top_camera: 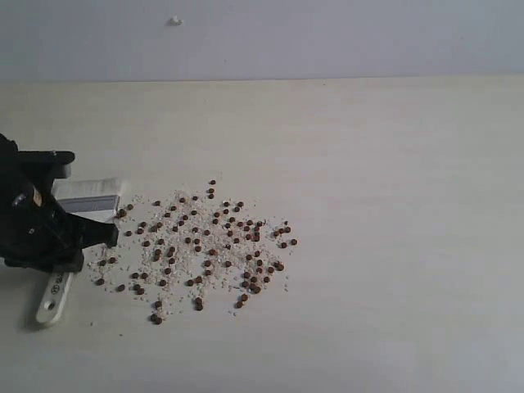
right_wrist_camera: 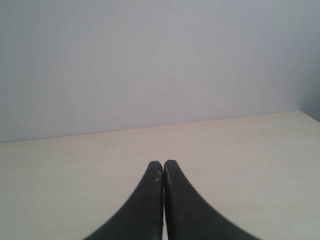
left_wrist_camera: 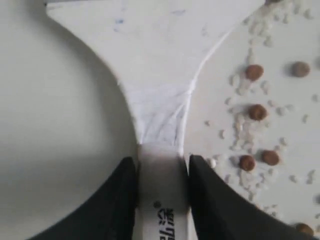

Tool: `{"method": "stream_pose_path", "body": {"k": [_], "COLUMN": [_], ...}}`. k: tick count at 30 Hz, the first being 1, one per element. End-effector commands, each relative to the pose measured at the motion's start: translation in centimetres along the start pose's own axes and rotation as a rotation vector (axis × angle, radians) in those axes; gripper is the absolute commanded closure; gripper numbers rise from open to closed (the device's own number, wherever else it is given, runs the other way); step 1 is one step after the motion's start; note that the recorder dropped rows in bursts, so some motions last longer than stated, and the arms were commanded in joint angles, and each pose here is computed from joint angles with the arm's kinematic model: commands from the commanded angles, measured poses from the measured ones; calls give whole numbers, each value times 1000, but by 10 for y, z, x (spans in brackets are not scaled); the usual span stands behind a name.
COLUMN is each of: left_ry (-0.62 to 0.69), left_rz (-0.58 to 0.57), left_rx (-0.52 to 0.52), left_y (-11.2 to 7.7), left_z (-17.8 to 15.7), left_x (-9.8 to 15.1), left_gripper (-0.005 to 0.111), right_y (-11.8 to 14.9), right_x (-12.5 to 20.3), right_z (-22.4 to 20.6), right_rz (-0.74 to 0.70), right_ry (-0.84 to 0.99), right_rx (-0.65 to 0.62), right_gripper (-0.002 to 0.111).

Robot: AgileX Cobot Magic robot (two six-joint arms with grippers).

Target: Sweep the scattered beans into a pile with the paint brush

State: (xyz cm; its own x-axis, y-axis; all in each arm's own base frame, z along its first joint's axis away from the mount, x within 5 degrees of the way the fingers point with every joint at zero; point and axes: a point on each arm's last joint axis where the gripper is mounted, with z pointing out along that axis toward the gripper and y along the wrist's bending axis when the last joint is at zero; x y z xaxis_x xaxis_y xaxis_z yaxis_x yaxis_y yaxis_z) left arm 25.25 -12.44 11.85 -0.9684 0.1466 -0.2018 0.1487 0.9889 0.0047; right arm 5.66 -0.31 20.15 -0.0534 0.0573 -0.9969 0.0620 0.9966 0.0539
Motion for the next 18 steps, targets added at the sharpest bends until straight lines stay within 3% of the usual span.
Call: {"method": "stream_pose_path", "body": {"k": [1, 8, 18], "left_ry": [-107, -173, -169], "left_rz": [59, 115, 187], "left_rx": [27, 49, 37], "left_y": [0, -1, -2], "left_z": [-17, -24, -27], "left_x": [-7, -12, -16], "left_gripper": [107, 107, 107], "right_y": [0, 0, 0], "right_x": [0, 0, 0], "right_z": [0, 0, 0], "right_rz": [-1, 0, 0], "right_ry": [-12, -12, -12], "right_rx": [-2, -3, -3], "right_gripper": [108, 108, 108]}}
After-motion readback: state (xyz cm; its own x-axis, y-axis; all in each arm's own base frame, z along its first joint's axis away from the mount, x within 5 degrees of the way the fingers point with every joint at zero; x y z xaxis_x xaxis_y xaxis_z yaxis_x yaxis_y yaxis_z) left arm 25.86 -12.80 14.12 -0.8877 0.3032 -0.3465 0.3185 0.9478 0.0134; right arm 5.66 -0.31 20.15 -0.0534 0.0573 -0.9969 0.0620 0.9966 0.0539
